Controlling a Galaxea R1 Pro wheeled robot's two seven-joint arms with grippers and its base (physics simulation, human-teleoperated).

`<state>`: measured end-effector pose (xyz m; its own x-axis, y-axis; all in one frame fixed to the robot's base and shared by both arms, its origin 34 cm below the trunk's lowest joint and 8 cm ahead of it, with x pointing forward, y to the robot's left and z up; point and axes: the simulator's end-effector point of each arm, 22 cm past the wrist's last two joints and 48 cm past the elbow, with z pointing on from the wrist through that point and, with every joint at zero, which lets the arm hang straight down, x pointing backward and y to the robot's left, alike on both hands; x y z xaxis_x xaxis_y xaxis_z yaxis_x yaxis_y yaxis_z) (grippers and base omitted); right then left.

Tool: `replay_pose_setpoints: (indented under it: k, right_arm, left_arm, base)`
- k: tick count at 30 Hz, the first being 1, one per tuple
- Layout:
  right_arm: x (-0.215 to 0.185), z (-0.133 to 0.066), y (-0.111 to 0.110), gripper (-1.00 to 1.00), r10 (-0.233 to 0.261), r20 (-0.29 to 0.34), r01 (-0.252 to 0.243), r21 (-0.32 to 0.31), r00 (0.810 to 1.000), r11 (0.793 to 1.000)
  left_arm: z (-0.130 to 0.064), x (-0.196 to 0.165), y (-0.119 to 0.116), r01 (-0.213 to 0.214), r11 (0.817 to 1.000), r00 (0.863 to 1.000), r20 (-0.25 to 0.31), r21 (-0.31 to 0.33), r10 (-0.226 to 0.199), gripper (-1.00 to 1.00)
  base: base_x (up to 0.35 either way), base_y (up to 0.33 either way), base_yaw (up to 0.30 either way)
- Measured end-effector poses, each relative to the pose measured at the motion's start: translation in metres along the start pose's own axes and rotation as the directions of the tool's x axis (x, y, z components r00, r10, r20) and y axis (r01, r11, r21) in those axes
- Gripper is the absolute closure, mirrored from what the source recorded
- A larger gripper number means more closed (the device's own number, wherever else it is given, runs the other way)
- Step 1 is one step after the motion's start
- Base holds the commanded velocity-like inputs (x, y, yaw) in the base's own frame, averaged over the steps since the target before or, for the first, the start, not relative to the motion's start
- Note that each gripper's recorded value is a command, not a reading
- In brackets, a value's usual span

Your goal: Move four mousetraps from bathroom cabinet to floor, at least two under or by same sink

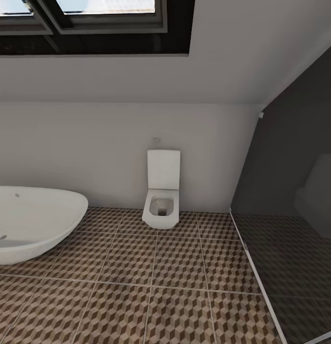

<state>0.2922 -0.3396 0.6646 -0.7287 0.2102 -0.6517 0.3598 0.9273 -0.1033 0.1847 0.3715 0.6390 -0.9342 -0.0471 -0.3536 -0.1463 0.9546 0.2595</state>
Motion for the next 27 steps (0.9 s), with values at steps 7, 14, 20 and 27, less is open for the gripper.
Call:
replay_pose_setpoints:
  k: [7, 14, 20, 27]
  right_arm:
    - [0.0002, -0.0001, -0.0001, 1.0, 0.0, -0.001, 0.0, 0.0, 1.0, 1.0]
    - [0.0002, -0.0001, -0.0001, 1.0, 0.0, 0.0, 0.0, 0.0, 1.0, 1.0]
    - [0.0, 0.0, 0.0, 1.0, 0.0, 0.0, 0.0, 0.0, 1.0, 1.0]
    - [0.0, 0.0, 0.0, 1.0, 0.0, 0.0, 0.0, 0.0, 1.0, 1.0]
  left_arm:
    - [0.0, 0.0, 0.0, 0.0, 1.0, 1.0, 0.0, 0.0, 0.0, 1.0]
    - [0.0, 0.0, 0.0, 0.0, 1.0, 1.0, 0.0, 0.0, 0.0, 1.0]
    - [0.0, 0.0, 0.0, 0.0, 1.0, 1.0, 0.0, 0.0, 0.0, 1.0]
    - [0.0, 0.0, 0.0, 0.0, 1.0, 1.0, 0.0, 0.0, 0.0, 1.0]
  base:
    - [0.0, 0.0, 0.0]
    - [0.0, 0.0, 0.0]
    - [0.0, 0.0, 0.0]
    - [0.0, 0.0, 0.0]
